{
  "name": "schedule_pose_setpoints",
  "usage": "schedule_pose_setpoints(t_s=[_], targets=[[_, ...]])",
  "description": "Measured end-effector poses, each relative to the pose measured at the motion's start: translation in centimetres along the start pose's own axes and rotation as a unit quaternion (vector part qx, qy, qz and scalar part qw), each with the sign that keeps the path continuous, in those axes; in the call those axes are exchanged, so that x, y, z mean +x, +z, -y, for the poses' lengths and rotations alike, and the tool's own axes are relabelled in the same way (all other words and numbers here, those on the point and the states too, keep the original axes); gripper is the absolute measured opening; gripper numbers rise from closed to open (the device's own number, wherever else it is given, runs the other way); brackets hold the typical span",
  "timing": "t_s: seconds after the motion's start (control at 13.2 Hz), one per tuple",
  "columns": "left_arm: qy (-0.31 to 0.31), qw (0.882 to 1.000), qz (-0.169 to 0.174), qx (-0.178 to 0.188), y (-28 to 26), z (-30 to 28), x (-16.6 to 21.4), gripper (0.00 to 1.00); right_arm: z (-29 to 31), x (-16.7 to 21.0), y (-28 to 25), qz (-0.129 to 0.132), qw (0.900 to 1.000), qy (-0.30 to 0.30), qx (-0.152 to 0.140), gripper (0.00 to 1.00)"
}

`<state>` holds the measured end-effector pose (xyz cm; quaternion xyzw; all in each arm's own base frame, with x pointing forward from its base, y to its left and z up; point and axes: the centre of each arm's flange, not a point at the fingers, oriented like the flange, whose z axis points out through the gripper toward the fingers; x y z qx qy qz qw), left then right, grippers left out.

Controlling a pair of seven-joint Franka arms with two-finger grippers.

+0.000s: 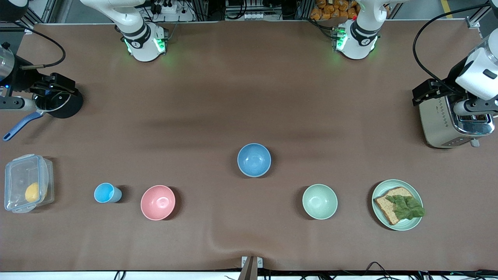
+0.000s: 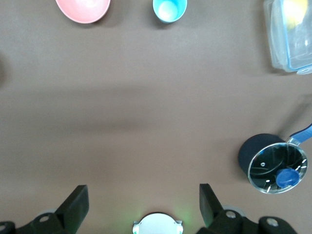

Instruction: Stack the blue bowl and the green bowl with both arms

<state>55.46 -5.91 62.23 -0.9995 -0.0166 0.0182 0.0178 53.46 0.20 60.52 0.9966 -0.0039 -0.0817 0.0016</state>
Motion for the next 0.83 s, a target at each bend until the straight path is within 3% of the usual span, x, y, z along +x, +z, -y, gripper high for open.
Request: schedule_pose_setpoints(t_s=[0.3, 0.83], targets=[[0.0, 1.0, -0.002, 0.0, -0.04, 0.0, 0.05, 1.0, 0.16, 0.32, -0.26, -0.015, 1.0, -0.002, -0.003, 1.0], [-0.001, 1.0, -0.005, -0.001, -0.12, 0.08, 0.1, 1.0, 0.24, 0.4, -0.25, -0.017, 1.0, -0.002, -0.004, 1.0]])
